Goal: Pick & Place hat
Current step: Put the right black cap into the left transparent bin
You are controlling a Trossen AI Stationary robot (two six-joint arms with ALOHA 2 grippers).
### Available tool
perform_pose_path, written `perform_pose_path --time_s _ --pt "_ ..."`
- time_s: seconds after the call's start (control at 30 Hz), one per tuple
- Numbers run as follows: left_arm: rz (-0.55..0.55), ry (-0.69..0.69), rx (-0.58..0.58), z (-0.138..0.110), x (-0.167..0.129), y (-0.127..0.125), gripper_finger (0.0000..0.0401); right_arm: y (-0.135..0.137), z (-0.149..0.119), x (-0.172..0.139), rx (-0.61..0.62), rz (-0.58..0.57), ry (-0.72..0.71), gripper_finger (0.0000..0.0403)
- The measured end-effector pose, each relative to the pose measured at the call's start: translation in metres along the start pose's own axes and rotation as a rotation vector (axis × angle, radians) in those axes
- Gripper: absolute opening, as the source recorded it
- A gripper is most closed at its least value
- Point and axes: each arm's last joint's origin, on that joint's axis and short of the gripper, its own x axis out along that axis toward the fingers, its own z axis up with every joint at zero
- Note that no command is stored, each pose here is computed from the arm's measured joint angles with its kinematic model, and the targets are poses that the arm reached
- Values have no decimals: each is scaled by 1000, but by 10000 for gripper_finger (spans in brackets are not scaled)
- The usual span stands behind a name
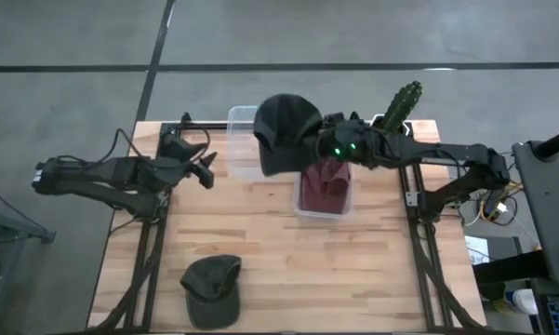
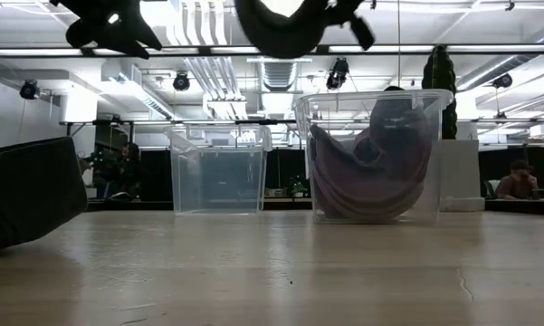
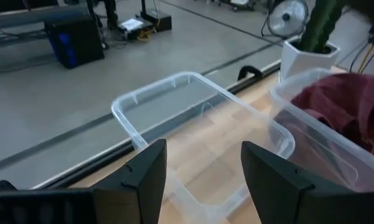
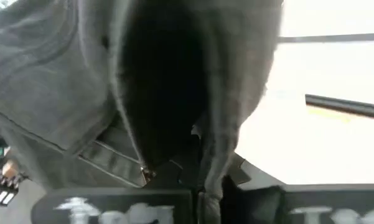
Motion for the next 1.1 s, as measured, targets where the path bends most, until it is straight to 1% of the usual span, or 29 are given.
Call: perform_pose_path --time_s 0.1,0.27,0.33,0.6,0.73,0.83,0.93,1.1 --pt "-6 -15 -16 2 -4 4 199 -7 8 21 7 28 -7 11" --pt "-5 -33 -15 4 -6 6 199 -16 12 55 31 80 -16 11" --pt "7 -40 -4 5 -5 6 199 -19 12 68 42 106 -25 11" --pt "45 -58 42 5 -5 7 199 -26 16 122 55 137 -21 11" --pt "58 -63 59 5 -5 7 199 -30 19 147 47 119 -14 11" --pt "58 -63 68 5 -5 7 199 -36 19 162 47 83 6 11" --pt "58 -62 69 5 -5 7 199 -46 18 170 45 24 40 11" --pt "58 -62 70 5 -5 7 199 -57 15 179 67 -17 56 11"
